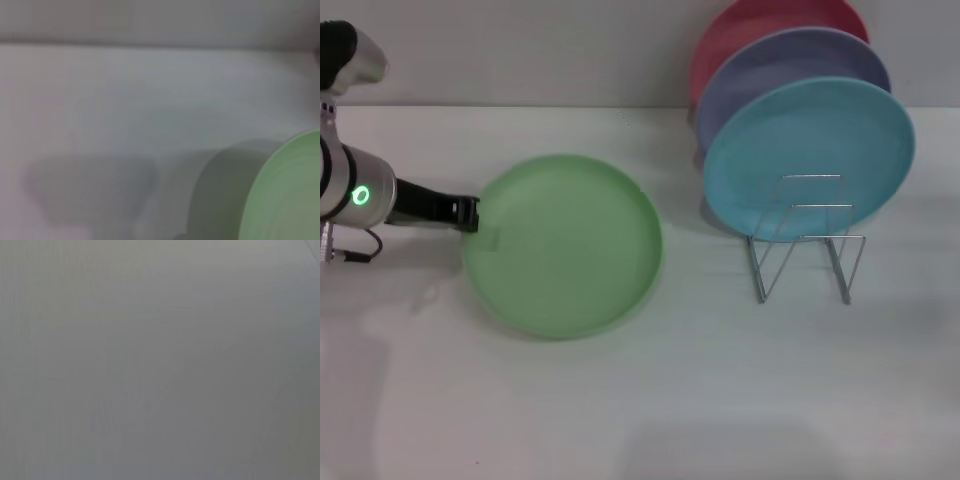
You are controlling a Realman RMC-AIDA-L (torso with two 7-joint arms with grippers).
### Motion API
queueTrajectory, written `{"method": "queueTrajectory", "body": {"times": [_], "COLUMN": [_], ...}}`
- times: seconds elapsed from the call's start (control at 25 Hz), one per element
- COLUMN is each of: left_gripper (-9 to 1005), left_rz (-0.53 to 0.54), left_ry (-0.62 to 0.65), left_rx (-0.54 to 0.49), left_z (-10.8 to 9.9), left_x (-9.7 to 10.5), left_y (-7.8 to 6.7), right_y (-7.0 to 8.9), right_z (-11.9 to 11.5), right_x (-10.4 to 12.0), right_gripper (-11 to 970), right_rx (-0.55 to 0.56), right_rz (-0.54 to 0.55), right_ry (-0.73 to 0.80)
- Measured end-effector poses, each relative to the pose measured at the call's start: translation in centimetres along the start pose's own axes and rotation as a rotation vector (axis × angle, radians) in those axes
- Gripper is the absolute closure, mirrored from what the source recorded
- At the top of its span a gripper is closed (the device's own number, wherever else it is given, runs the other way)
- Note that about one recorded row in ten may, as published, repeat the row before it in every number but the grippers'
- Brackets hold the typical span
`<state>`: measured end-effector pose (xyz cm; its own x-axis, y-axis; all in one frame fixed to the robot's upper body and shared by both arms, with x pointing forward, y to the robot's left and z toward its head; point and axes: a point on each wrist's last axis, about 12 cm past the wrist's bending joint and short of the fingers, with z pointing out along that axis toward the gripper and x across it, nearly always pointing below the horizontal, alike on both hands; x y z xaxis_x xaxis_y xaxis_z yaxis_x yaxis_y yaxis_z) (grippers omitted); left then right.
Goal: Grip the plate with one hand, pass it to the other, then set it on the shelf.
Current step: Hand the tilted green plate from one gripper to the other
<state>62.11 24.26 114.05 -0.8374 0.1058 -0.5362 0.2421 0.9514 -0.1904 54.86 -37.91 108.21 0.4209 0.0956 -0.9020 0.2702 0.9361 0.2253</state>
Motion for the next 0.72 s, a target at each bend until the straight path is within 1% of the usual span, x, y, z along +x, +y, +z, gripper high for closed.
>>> {"method": "queueTrajectory", "body": {"times": [0.08,0.12,0.32,0.4,0.44,0.48,0.52,0.64,0.68,0.72], "left_gripper": [966,966,966,966,966,966,966,966,966,966], "left_rz": [-0.003,-0.003,-0.031,-0.035,-0.037,-0.037,-0.018,-0.009,-0.011,-0.011], "left_ry": [-0.078,-0.078,-0.217,-0.237,-0.295,-0.295,-0.365,-0.394,-0.438,-0.438], "left_rx": [-0.023,-0.023,-0.039,-0.036,-0.005,-0.005,0.040,0.048,0.059,0.059], "left_z": [0.1,0.1,0.2,0.2,0.2,0.2,0.0,0.0,0.0,0.0], "left_x": [-0.4,-0.4,-0.6,-0.6,-0.8,-0.8,-0.7,-0.5,-0.2,-0.2], "left_y": [0.6,0.6,1.6,1.7,1.7,1.7,1.7,1.9,2.2,2.2], "right_y": [0.1,0.1,0.2,0.2,0.3,0.3,0.3,0.4,0.5,0.5], "right_z": [0.0,0.0,-0.1,-0.1,-0.2,-0.2,-0.2,-0.3,-0.3,-0.3], "right_x": [0.0,0.0,0.1,0.1,0.2,0.3,0.3,0.4,0.4,0.4], "right_gripper": [319,319,319,319,319,319,319,319,319,319], "right_rx": [-0.002,-0.002,-0.005,-0.007,-0.008,-0.009,-0.008,-0.007,-0.008,-0.008], "right_rz": [0.001,0.001,0.004,0.005,0.005,0.006,0.007,0.008,0.010,0.010], "right_ry": [0.001,0.001,0.005,0.006,0.008,0.013,0.015,0.019,0.021,0.021]}}
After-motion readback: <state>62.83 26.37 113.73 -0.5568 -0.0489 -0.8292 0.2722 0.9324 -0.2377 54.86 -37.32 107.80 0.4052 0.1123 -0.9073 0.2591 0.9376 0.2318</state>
